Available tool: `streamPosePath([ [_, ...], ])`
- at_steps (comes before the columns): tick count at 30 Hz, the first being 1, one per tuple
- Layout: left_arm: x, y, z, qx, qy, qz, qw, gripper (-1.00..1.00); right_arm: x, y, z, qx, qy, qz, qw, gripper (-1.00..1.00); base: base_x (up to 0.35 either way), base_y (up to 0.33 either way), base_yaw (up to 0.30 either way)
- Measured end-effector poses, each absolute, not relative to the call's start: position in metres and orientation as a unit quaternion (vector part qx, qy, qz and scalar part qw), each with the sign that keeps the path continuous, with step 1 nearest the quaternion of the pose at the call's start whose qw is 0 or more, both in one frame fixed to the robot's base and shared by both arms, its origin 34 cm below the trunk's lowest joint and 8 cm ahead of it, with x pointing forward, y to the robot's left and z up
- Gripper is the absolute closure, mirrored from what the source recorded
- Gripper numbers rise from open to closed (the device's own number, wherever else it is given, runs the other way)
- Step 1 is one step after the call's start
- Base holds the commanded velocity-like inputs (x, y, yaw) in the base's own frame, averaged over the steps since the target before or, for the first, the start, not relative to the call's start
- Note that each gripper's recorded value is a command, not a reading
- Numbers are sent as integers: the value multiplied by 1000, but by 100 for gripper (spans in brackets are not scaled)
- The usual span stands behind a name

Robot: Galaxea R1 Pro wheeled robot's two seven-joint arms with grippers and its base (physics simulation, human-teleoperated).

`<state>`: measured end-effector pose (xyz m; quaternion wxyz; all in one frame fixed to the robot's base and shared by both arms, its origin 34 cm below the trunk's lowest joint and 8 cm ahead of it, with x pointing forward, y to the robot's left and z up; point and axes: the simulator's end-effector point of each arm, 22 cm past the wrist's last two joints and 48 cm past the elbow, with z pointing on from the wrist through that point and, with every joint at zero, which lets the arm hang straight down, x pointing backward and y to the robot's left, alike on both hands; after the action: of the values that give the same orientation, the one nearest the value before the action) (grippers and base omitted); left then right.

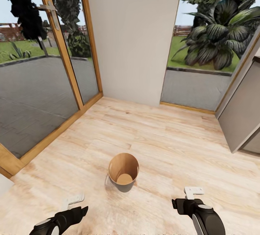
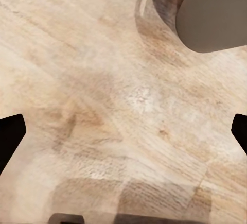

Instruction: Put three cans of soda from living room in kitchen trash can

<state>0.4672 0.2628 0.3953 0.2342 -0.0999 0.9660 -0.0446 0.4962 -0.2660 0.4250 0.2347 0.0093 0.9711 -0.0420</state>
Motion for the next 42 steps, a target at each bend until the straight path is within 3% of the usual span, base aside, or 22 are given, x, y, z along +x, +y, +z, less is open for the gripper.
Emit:
streamPosePath([
  [42, 455, 264, 372, -100, 973, -41, 205, -100, 485, -266, 399, 7, 978, -42, 202, -100, 0, 0, 0],
])
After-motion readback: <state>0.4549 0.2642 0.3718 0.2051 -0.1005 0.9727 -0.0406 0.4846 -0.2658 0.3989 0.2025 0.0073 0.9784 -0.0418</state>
